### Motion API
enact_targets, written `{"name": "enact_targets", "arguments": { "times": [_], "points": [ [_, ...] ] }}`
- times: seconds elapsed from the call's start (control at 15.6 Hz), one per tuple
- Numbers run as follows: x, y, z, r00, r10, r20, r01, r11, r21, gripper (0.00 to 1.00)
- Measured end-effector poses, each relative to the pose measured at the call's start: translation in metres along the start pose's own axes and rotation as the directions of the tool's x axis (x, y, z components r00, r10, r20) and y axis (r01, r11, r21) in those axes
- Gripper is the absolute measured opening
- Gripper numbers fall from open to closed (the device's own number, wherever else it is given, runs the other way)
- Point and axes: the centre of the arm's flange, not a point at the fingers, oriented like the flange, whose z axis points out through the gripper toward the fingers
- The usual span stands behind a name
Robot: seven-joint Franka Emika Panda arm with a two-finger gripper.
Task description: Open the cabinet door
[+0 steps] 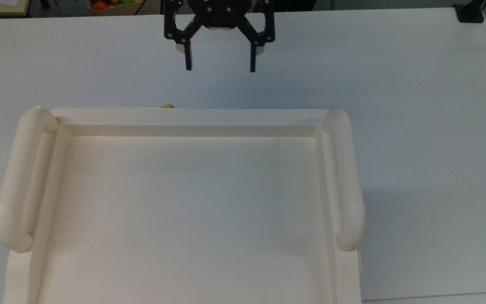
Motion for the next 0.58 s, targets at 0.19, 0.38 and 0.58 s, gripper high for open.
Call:
{"name": "enact_targets", "arguments": {
  "times": [0.19,0.38,0.58],
  "points": [
    [0.007,-0.029,0.011,0.993,-0.037,-0.11,0.039,0.999,0.017,1.0],
    [0.011,-0.048,0.026,0.979,-0.067,-0.192,0.073,0.997,0.022,1.0],
    [0.008,-0.058,0.052,0.971,-0.095,-0.218,0.1,0.995,0.013,1.0]
  ]
}}
